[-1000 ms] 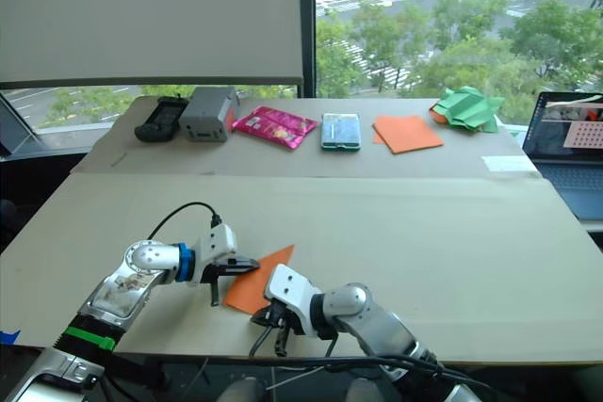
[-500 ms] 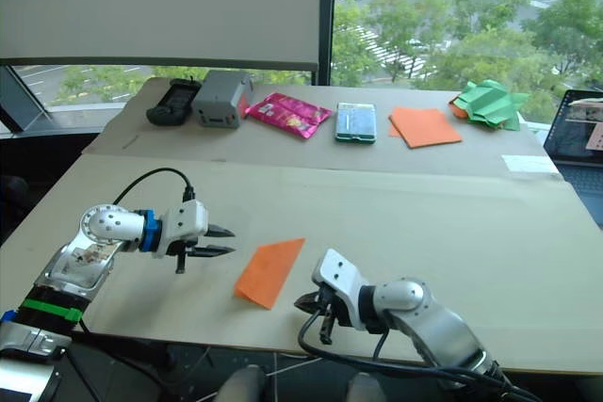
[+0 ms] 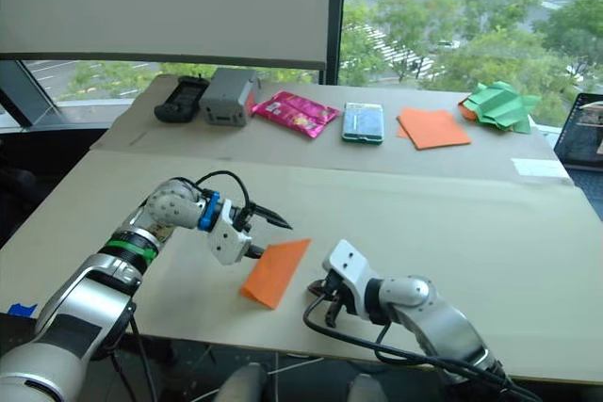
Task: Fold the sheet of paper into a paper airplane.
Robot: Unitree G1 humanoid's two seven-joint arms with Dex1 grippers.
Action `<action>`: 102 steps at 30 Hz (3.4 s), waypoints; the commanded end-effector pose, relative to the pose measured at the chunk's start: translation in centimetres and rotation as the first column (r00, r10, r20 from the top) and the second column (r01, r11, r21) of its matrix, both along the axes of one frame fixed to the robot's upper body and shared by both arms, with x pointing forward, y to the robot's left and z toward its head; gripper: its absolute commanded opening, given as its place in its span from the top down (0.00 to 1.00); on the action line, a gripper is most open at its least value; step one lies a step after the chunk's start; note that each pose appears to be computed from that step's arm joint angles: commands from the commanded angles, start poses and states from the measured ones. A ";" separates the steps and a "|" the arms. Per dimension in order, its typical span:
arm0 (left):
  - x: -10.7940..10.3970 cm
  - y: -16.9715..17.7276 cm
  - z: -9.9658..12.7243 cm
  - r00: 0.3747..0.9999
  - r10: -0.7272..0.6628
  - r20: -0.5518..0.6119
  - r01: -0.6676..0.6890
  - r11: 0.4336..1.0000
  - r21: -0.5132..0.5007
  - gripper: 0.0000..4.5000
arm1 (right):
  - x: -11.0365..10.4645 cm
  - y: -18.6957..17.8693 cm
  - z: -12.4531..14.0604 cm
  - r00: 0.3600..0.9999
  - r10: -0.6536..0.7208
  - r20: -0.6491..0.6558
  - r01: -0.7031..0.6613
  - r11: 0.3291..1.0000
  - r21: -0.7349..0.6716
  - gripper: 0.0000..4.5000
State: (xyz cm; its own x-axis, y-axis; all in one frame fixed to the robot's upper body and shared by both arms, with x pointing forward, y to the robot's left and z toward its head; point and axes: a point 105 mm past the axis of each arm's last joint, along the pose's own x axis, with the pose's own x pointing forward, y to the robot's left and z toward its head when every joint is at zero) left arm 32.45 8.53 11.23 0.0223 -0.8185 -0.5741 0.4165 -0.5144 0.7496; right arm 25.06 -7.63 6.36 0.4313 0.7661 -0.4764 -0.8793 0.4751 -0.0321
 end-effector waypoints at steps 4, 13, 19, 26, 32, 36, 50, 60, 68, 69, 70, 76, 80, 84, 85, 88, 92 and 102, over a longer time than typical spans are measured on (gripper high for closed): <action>-0.3 0.3 -0.7 0.997 -0.070 0.020 0.068 0.995 0.068 0.46 | 0.4 -0.2 0.7 0.998 -0.054 0.030 0.054 0.999 0.004 1.00; 0.7 0.6 -0.2 0.997 -0.023 0.079 0.018 0.998 0.068 0.99 | 1.2 -0.8 0.9 0.993 -0.109 0.048 0.109 0.994 0.011 1.00; 3.8 1.8 0.0 0.943 0.324 -0.080 -0.319 0.945 0.071 0.99 | 4.6 -4.7 2.4 0.931 -0.315 0.185 0.325 0.945 -0.023 1.00; 2.8 2.1 -0.4 0.680 0.658 -0.323 -0.629 0.750 0.203 0.99 | 6.0 -7.0 3.4 0.854 -0.428 0.298 0.455 0.890 -0.027 1.00; 2.5 -0.1 -2.6 0.593 0.749 -0.296 -0.726 0.656 0.206 0.99 | 6.1 -5.6 3.4 0.859 -0.424 0.287 0.443 0.897 -0.001 1.00; 2.0 -1.2 -2.2 0.611 0.724 -0.321 -0.710 0.680 0.183 0.73 | 6.1 -5.1 3.5 0.866 -0.406 0.292 0.423 0.906 0.003 1.00; -0.9 3.4 2.4 0.591 0.644 -0.485 -0.677 0.723 0.136 0.20 | 2.3 1.9 7.1 0.927 -0.107 0.359 0.059 0.988 0.144 0.40; 1.4 7.5 3.5 0.362 0.680 -0.638 -0.866 0.499 0.041 0.20 | 3.9 4.3 4.6 0.866 -0.041 0.499 0.057 0.998 -0.016 0.03; -0.1 7.5 2.3 0.305 0.612 -0.729 -0.889 0.457 0.012 0.20 | 4.7 3.8 4.1 0.877 -0.134 0.462 0.133 0.991 0.035 0.37; -0.2 7.4 2.4 0.301 0.593 -0.747 -0.890 0.456 0.003 0.20 | 4.7 3.8 3.9 0.878 -0.129 0.462 0.131 0.991 0.029 0.45; -0.2 7.2 2.6 0.303 0.579 -0.757 -0.891 0.454 -0.009 0.20 | 4.7 3.9 3.7 0.882 -0.130 0.453 0.129 0.991 0.033 0.53; -0.1 7.3 3.2 0.297 0.540 -0.788 -0.901 0.432 -0.044 0.20 | 4.6 4.1 3.6 0.885 -0.094 0.456 0.092 0.995 0.028 1.00; -0.3 6.9 4.3 0.300 0.438 -0.847 -0.897 0.432 -0.094 0.20 | 2.8 4.4 5.0 0.858 0.103 0.504 -0.125 0.992 0.009 1.00; -0.3 7.7 4.3 0.279 0.390 -0.878 -0.904 0.416 -0.103 0.20 | 0.7 3.8 5.0 0.761 0.404 0.508 -0.395 0.909 -0.132 1.00; -0.5 7.9 4.1 0.275 0.382 -0.882 -0.901 0.423 -0.097 0.20 | 0.5 3.6 5.1 0.734 0.454 0.506 -0.437 0.885 -0.159 1.00; -1.3 8.2 3.5 0.255 0.360 -0.898 -0.885 0.460 -0.068 0.20 | 0.8 3.1 4.9 0.677 0.548 0.492 -0.511 0.831 -0.222 1.00; -2.4 8.0 1.9 0.254 0.395 -0.883 -0.850 0.527 -0.008 0.20 | 1.8 2.4 3.8 0.657 0.608 0.446 -0.535 0.793 -0.291 1.00; -3.3 6.2 1.1 0.277 0.384 -0.881 -0.808 0.589 0.002 0.75 | 1.9 2.9 3.5 0.730 0.528 0.434 -0.482 0.848 -0.220 0.72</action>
State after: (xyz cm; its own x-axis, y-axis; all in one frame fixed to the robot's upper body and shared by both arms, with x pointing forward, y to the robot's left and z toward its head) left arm 29.38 15.29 11.61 0.3884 -0.8692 -0.3059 0.9033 0.4248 -0.0603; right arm 26.87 -5.04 8.36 0.1525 0.8882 -0.4334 -0.8780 -0.0796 -0.4720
